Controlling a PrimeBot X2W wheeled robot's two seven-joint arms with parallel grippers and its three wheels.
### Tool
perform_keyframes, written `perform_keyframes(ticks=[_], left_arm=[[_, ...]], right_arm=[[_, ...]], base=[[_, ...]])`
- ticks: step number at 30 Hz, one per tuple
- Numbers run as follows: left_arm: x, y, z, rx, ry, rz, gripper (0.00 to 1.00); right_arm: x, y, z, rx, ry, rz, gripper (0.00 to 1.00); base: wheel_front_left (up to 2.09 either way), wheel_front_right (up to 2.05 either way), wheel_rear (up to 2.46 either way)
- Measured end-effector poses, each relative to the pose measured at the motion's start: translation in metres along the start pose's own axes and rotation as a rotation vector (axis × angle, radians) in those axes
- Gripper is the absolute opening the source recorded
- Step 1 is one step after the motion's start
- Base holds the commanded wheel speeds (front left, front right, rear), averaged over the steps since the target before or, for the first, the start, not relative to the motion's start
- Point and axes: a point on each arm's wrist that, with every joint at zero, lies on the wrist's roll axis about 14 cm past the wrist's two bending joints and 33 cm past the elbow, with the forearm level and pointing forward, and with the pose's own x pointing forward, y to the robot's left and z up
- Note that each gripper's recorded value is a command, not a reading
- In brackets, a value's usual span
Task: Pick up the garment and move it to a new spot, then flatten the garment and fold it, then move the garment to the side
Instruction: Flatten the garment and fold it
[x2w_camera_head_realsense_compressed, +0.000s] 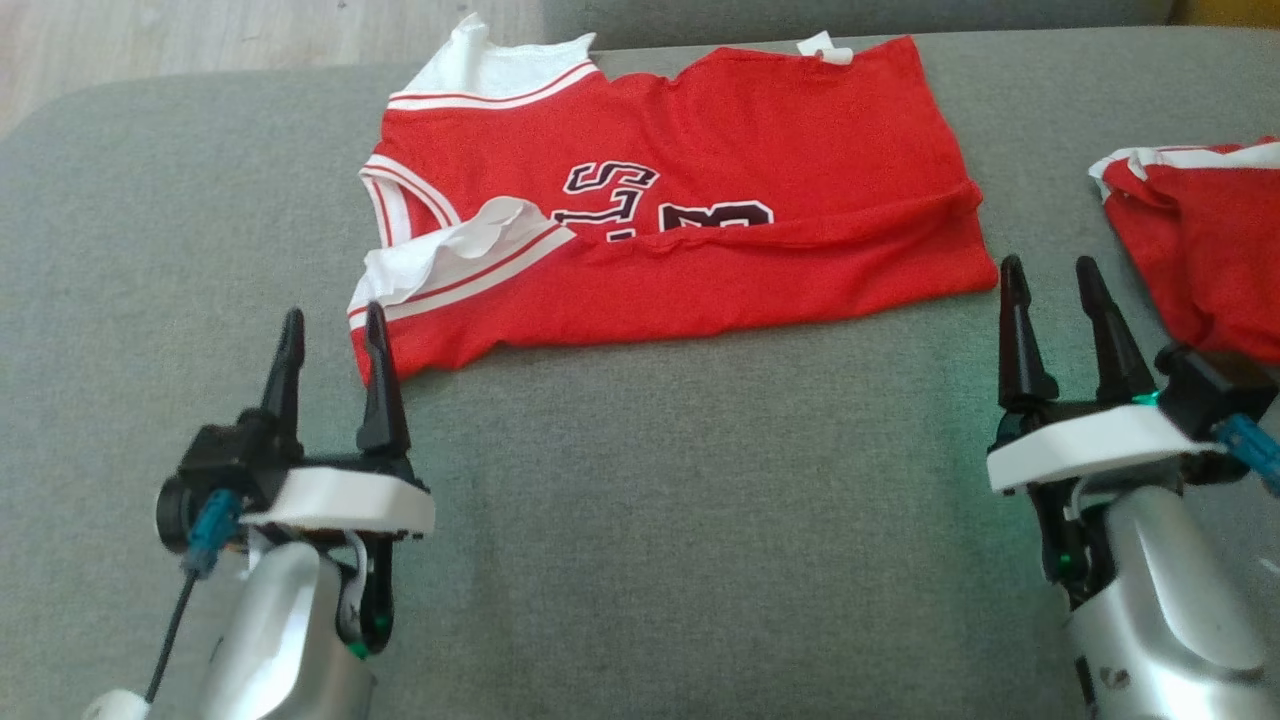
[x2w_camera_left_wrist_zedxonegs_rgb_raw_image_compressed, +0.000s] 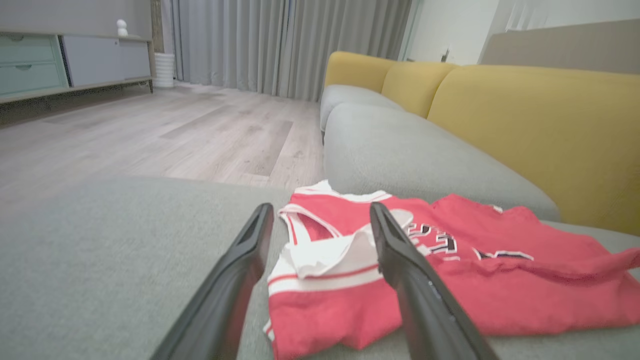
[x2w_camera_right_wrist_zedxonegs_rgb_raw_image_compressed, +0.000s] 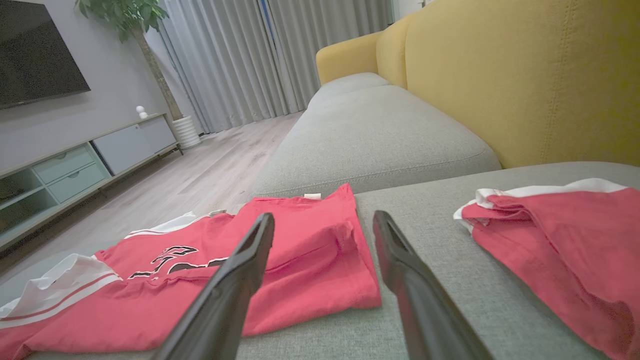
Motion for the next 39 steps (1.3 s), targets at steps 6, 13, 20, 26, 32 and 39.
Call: perform_keyframes(ticks=[6,13,20,26,32,39], left_arm=[[0.0,-0.004,-0.029,0.022,0.087,-0.008,1.0],[0.015,0.011,-0.073,0.106,0.257,0.045,1.0],[0.029,0.031,-0.099,0.143,0.385,0.103,1.0],[0.043,0.027,-0.112,0.152,0.474,0.064,1.0],[0.048,0.019,-0.114,0.154,0.522,0.01,0.0],[0.05,0.017,-0.096,0.115,0.41,0.019,0.0]], right_arm=[[-0.003,-0.002,0.004,-0.013,-0.017,-0.01,1.0],[-0.004,-0.007,-0.001,-0.015,-0.01,-0.029,1.0],[-0.001,-0.015,-0.002,-0.019,-0.01,-0.044,1.0],[0.002,-0.02,-0.002,-0.022,-0.011,-0.056,1.0],[0.002,-0.019,-0.003,-0.019,-0.009,-0.054,1.0],[0.003,-0.02,-0.02,-0.034,0.064,-0.061,1.0]], base=[[0.0,0.0,0.0],[0.0,0.0,0.0],[0.0,0.0,0.0],[0.0,0.0,0.0],[0.0,0.0,0.0],[0.0,0.0,0.0]])
